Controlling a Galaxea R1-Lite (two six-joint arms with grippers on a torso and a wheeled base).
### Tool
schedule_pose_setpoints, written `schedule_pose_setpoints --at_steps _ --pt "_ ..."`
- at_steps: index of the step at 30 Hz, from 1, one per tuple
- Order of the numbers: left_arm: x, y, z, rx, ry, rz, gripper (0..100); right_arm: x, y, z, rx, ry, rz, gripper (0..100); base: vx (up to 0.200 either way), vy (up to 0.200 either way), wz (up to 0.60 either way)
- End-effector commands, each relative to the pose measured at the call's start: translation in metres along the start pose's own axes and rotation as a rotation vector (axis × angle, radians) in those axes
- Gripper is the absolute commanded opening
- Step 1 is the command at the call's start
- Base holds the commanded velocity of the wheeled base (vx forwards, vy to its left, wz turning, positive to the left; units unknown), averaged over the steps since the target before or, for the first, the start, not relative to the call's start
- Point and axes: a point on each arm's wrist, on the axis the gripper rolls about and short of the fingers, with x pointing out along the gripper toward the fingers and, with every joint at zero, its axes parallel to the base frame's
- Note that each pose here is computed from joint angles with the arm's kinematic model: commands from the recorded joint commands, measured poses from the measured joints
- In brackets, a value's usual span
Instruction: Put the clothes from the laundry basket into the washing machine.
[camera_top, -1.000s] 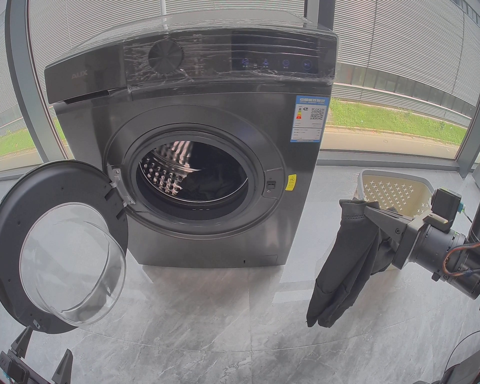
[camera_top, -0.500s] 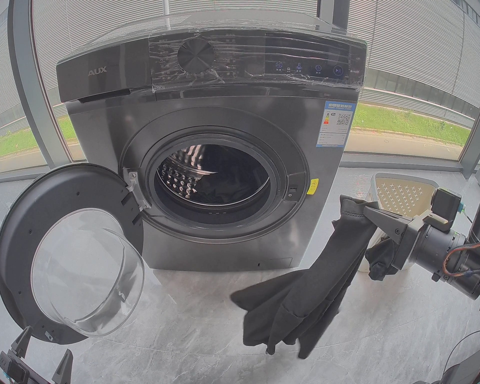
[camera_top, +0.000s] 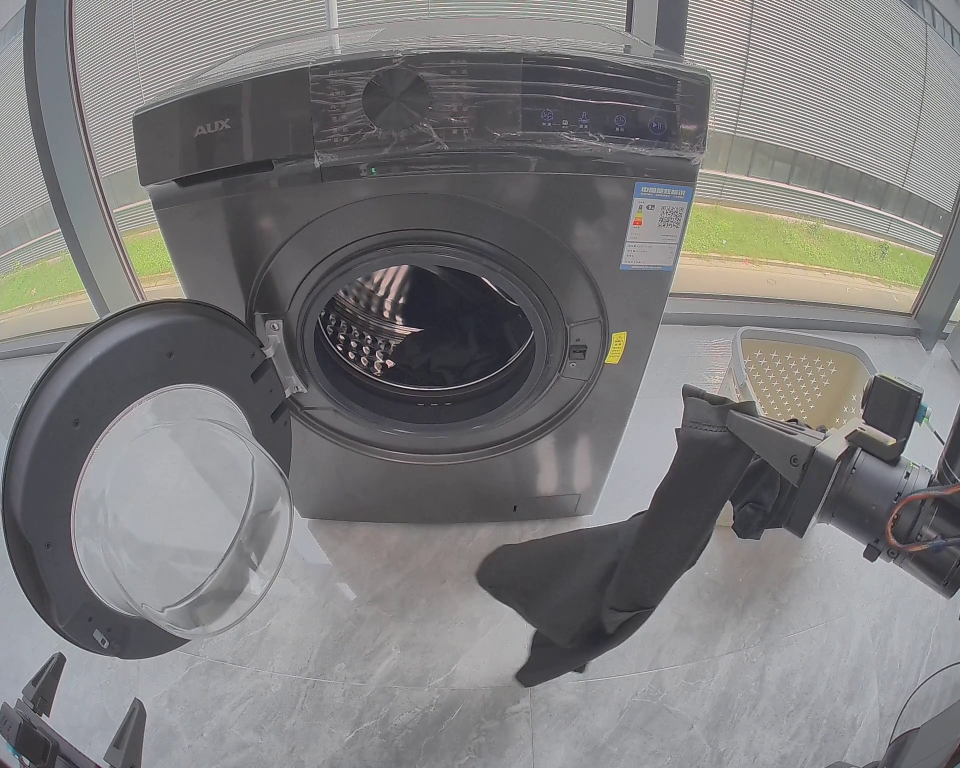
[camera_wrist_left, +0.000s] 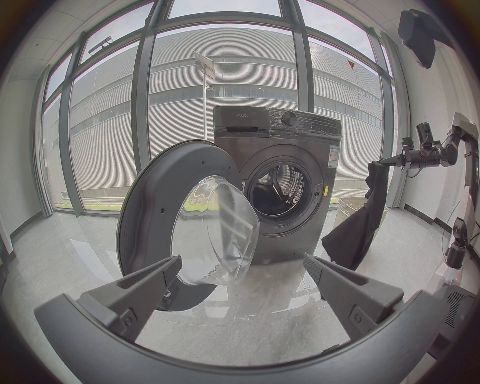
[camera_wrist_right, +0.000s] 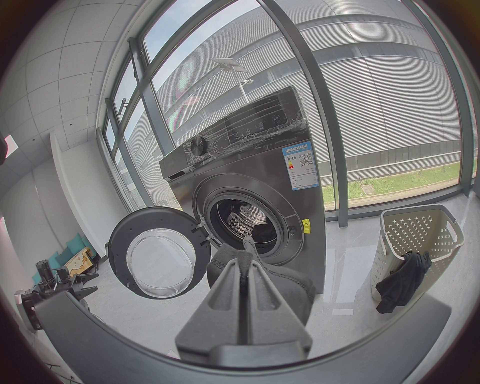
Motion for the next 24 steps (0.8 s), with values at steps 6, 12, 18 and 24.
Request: schedule_pose_setpoints --at_steps 6,12,18,24 --pt "0.0002 -0.0001 -0.0049 -0.002 0.0 0.0 100 0.0024 -0.0008 -0.0005 0.009 0.005 -0.003 0 0.0 0.133 0.0" --pt "0.0002 -0.0001 -0.0049 -0.002 0.0 0.0 100 0.0023 -0.0005 -0.001 0.009 0.007 -0.002 0 0.0 0.2 0.0" --pt "0.0002 0.0 -0.0049 0.0 0.0 0.002 100 0.0022 -0.0003 -0.0015 0.009 0.008 -0.001 0 0.0 0.167 0.0" --pt "0.0002 0.0 -0.0049 0.0 0.0 0.002 100 0.0021 -0.0004 -0.0019 0.009 0.01 -0.001 0 0.0 0.0 0.0"
